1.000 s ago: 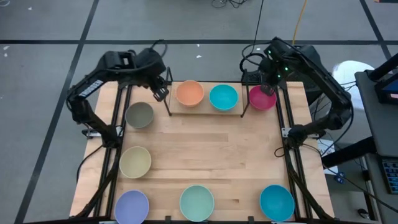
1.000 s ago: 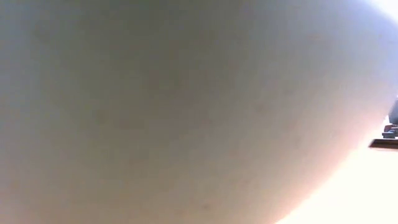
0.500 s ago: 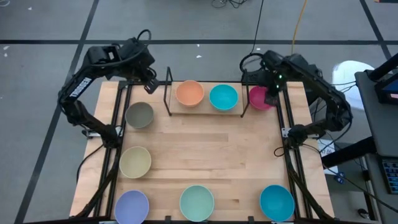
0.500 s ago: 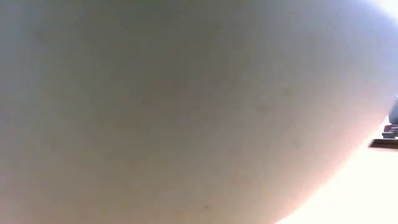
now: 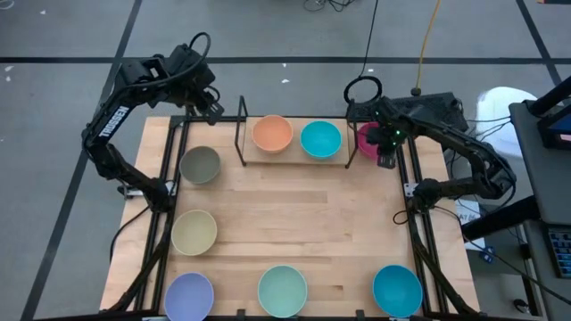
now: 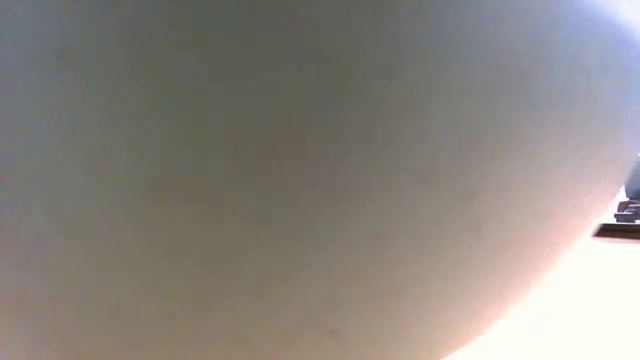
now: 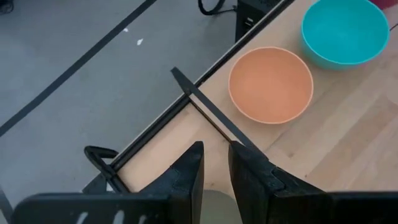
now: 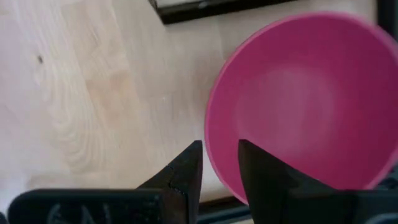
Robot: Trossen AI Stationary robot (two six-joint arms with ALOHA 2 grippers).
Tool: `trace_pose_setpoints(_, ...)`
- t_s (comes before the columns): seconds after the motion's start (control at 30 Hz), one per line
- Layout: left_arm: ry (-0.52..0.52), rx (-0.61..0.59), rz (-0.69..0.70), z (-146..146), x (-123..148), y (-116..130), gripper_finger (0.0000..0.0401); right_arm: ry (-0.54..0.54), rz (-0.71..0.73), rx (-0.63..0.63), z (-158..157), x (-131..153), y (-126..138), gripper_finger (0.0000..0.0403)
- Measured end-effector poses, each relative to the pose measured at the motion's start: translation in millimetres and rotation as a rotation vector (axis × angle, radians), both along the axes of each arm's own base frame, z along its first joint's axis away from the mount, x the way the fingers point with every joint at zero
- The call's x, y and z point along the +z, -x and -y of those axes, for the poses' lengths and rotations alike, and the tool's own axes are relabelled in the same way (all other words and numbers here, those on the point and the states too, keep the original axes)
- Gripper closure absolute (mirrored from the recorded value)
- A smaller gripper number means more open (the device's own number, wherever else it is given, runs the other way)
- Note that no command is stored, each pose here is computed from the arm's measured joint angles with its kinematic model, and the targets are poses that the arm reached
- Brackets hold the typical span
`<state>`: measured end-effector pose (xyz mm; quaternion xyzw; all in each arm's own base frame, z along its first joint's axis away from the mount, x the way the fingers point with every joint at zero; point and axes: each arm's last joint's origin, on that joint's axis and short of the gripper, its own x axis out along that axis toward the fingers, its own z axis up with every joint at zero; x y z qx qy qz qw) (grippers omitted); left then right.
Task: Place and stack bowls onto a shelf
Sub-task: Stack the red bowl on top of the green bowl on the shelf
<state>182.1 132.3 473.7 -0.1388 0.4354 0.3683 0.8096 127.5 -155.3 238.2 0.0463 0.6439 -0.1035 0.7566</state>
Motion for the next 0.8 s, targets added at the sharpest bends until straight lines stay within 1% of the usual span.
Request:
trace_pose_setpoints(0.17,0.000,0.013,-0.001,-3,0,2,0.0320,0.014,0.012,-0.004,0,-14,0,0.0305)
trace_pose_setpoints(0.27,0.000,0.016,-0.001,-3,0,2,0.0320,0.033,0.028,-0.006,2,-16,-1,0.0305)
trace_pose_setpoints(0.43,0.001,0.017,-0.002,-3,0,3,0.0320,0.031,0.031,-0.015,2,-17,-1,0.0305)
trace_pose_setpoints(0.5,0.005,0.017,-0.008,-3,-1,3,0.0320,0.007,0.039,-0.032,0,-17,-1,0.0305)
trace_pose_setpoints(0.6,0.009,0.017,-0.014,-3,-1,3,0.0320,-0.066,0.080,-0.018,-3,-17,-1,0.0305)
trace_pose_setpoints(0.63,0.009,0.017,-0.014,-3,-1,3,0.0320,-0.074,0.088,-0.015,-3,-17,-1,0.0305)
trace_pose_setpoints(0.8,0.009,0.017,-0.014,-3,-1,3,0.0320,-0.027,0.078,-0.021,0,-17,-2,0.0305)
